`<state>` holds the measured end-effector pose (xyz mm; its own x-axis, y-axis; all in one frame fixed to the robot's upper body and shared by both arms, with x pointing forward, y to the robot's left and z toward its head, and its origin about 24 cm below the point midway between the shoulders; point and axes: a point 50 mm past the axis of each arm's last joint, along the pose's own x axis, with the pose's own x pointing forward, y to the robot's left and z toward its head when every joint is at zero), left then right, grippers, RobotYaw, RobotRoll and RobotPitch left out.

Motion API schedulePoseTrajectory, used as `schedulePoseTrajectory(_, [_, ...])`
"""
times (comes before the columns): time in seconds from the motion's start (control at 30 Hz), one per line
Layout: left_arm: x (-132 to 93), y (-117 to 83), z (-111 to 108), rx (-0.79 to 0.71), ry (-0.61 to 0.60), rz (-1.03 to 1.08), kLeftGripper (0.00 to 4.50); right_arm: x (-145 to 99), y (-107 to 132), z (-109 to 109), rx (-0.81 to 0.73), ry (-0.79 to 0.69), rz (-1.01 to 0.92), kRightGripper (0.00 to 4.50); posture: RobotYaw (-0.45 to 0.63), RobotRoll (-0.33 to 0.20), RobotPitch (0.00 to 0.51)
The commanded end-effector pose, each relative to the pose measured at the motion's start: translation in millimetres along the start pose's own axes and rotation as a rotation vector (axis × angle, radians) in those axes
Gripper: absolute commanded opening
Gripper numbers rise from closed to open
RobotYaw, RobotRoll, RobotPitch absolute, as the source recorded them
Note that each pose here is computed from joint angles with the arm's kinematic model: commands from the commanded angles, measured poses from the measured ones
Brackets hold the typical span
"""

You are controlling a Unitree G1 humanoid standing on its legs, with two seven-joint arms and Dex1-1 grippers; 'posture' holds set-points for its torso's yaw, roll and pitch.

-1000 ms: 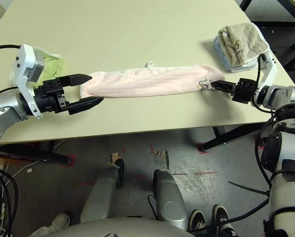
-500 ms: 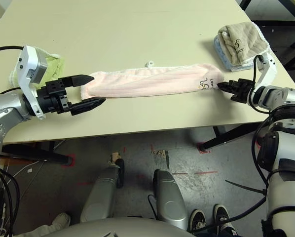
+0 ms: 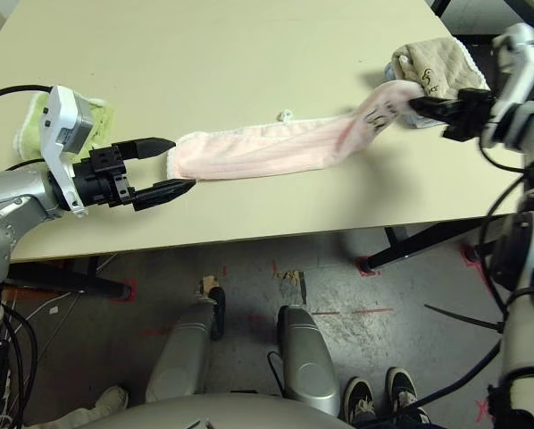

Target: Fold the towel and set it aside.

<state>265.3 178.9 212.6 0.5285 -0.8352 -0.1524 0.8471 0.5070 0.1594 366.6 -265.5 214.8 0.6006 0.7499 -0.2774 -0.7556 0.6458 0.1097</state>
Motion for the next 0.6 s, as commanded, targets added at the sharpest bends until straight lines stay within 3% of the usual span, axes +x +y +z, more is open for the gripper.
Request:
schedulePoseTrajectory(0.03, [3, -4, -1, 0.005, 0.003, -0.011, 4.5, 17, 10, -13, 0.002, 0.062, 0.07, 0.07, 0.08, 0.0, 0.225])
schedulePoseTrajectory(0.37, [4, -10, -4, -0.01, 0.001, 0.003, 4.5, 43, 33, -27, 0.014, 0.131, 0.226, 0.07, 0.11, 0.0, 0.231])
schedulePoseTrajectory(0.6, [6, -12, -4, -0.013, 0.001, 0.007, 4.5, 36, 38, -24, 0.008, 0.169, 0.289, 0.07, 0.11, 0.0, 0.231])
